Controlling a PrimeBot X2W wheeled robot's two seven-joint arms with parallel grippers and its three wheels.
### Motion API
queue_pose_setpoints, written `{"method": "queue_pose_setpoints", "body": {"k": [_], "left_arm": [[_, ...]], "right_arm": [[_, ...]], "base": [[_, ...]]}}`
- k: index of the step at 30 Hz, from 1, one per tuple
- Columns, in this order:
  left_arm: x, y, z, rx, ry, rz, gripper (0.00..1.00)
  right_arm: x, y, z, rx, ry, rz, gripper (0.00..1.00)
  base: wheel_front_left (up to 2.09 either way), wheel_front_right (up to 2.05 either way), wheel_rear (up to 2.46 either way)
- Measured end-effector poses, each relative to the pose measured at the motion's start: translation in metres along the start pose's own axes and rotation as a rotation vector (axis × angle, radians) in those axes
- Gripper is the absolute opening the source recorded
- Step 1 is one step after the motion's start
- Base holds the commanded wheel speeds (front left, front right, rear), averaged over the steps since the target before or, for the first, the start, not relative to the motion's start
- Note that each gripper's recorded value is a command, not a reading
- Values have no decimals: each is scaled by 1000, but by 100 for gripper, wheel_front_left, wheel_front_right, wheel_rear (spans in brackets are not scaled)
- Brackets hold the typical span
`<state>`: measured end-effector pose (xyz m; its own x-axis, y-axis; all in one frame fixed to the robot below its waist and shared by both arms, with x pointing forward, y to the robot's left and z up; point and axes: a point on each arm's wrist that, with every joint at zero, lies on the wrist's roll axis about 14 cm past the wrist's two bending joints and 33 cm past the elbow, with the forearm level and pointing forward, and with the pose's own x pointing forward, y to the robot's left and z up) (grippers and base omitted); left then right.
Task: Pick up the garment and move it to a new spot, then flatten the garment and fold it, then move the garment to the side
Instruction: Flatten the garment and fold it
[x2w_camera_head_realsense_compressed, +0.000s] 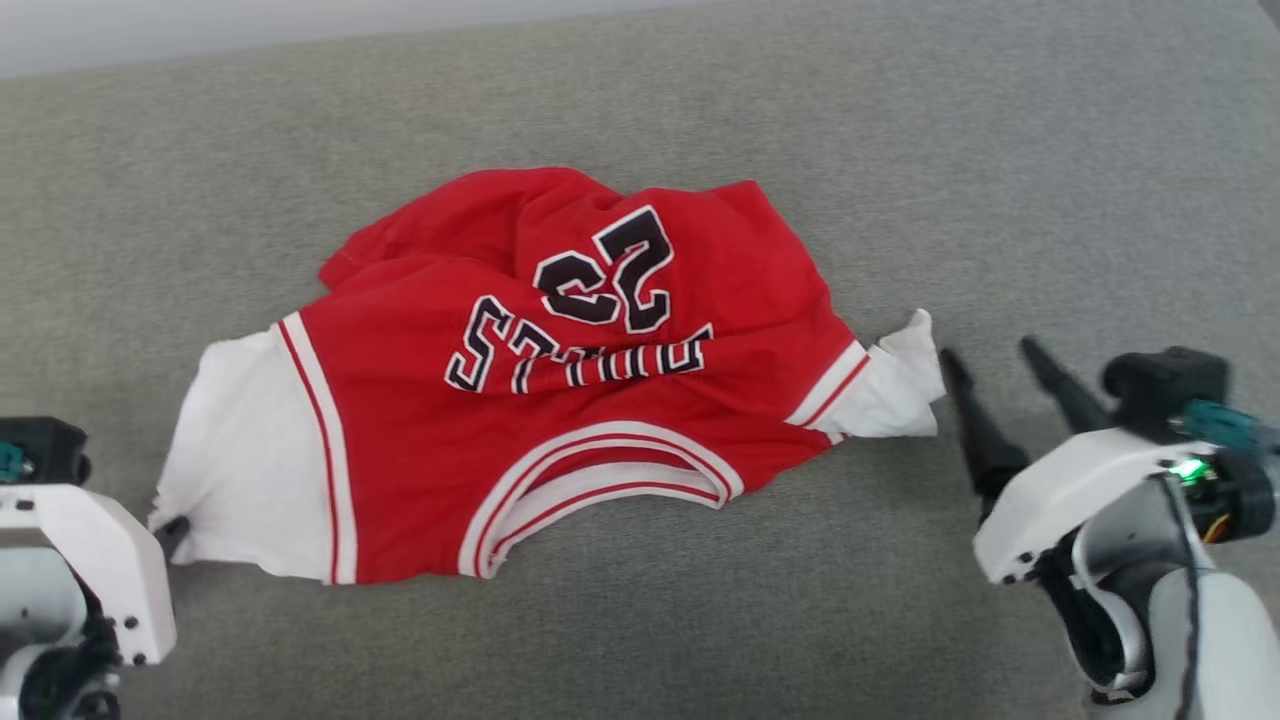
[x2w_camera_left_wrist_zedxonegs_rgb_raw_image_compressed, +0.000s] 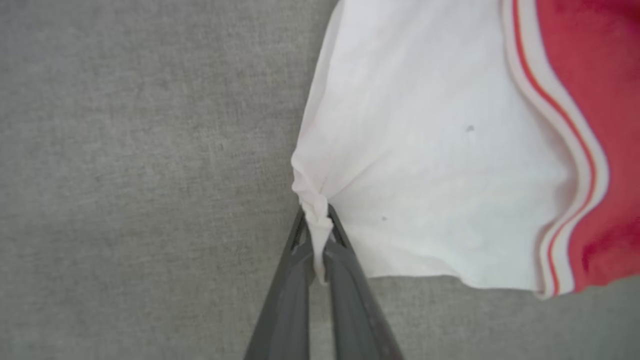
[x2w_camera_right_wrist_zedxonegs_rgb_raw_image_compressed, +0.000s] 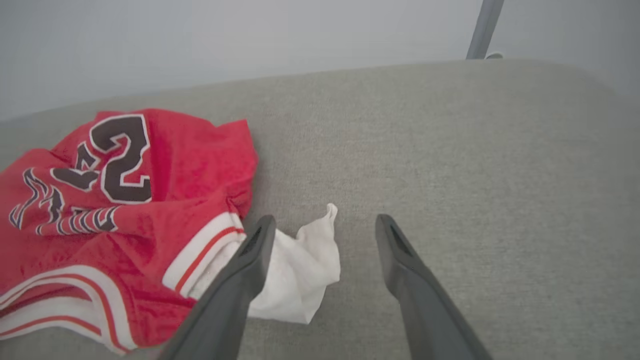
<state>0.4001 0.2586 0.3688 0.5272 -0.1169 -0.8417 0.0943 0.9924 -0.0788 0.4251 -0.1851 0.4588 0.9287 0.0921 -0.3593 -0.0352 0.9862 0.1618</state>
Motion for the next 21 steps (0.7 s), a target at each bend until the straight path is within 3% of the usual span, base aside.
{"method": "queue_pose_setpoints", "body": {"k": [5, 21], "left_arm": [[-5, -6, -7, -13, -3, -12, 0], [-7, -12, -10, -20, -24, -34, 0]], "right_arm": [[8, 12, -30, -33, 188, 35, 100], [42, 10, -79, -120, 544, 68, 100]], "base": [[0, 0, 0], [0, 0, 0]]}}
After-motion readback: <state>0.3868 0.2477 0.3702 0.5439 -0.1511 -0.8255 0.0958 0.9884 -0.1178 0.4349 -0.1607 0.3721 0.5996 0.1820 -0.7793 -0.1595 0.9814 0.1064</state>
